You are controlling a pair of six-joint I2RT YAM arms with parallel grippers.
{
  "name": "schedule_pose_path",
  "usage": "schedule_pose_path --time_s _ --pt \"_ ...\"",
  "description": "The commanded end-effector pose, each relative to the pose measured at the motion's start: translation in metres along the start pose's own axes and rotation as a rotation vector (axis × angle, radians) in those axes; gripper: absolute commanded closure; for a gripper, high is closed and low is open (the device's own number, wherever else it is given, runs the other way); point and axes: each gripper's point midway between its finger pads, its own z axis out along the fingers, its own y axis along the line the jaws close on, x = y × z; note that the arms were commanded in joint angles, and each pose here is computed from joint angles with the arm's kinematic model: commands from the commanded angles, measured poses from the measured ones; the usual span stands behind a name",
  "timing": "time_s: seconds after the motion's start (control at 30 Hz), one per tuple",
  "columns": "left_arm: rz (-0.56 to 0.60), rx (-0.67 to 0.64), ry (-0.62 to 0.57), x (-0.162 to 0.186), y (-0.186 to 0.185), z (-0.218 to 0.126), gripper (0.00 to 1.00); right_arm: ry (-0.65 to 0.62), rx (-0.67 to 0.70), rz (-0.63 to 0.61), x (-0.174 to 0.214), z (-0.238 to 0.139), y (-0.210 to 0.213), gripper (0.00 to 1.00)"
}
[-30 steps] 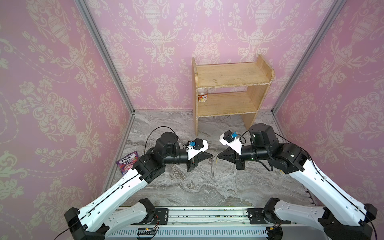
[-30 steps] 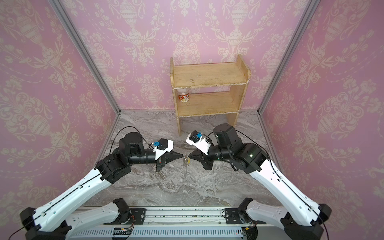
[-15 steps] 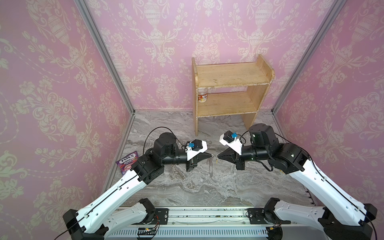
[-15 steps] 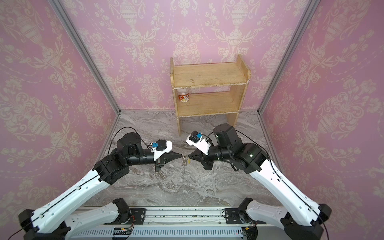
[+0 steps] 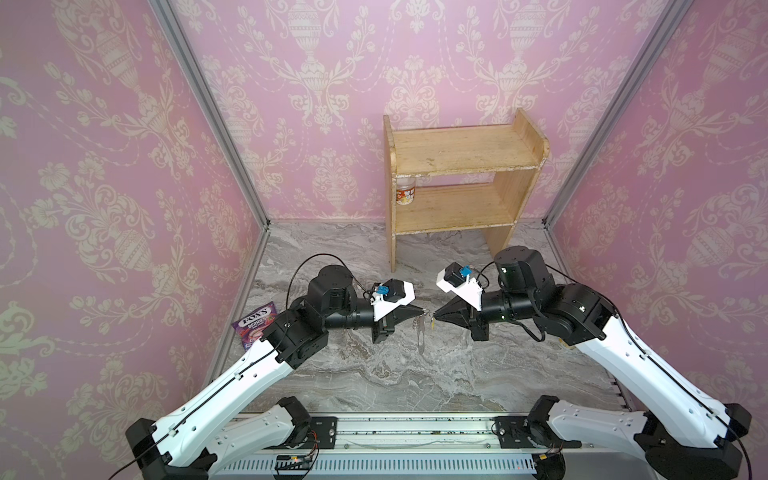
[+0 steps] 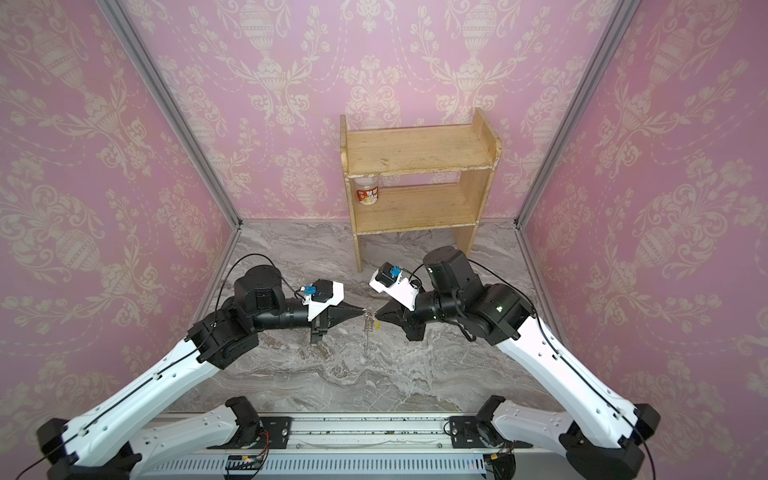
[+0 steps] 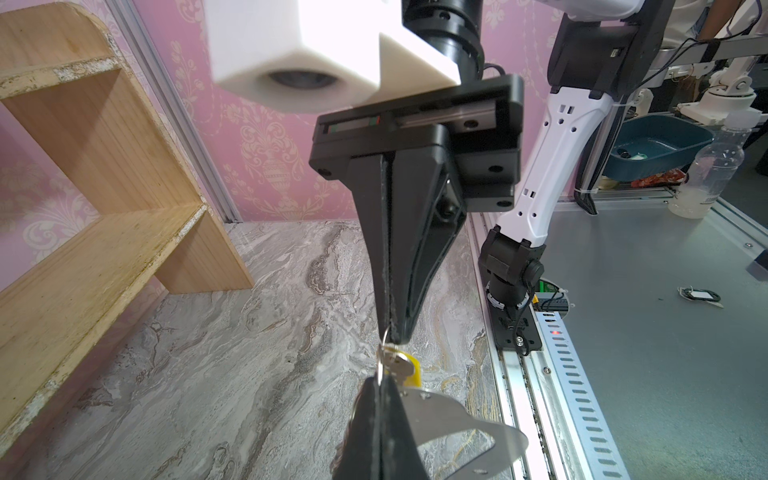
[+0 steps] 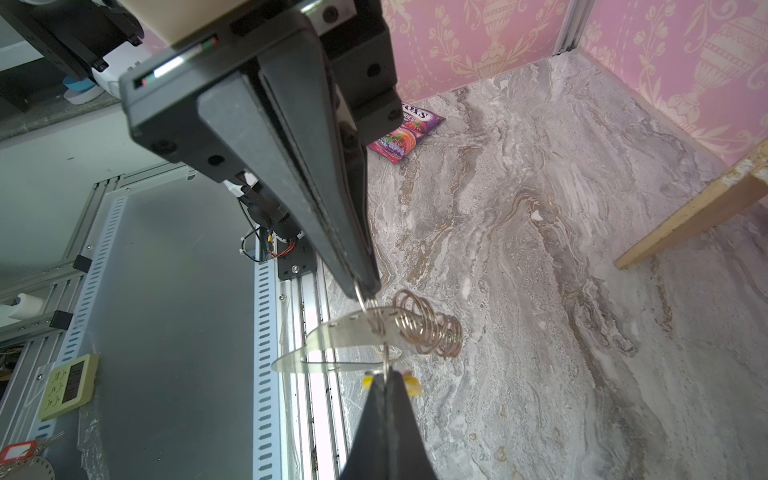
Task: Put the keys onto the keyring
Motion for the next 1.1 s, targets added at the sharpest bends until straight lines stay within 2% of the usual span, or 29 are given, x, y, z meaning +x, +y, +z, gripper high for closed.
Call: schedule_pose_path --time_s 0.0,1.07 --pt "0.041 0.006 -0.020 -0.0087 -0.0037 -0.0029 1.00 -0.013 -0.024 -0.033 -0.0083 -0.0045 0.0070 1.00" --pt "0.044 0.028 -0.016 -0.0093 -0.0088 -0.0034 1.00 -0.029 -0.012 -0.039 -0.0171 -0.0033 0.0040 1.00"
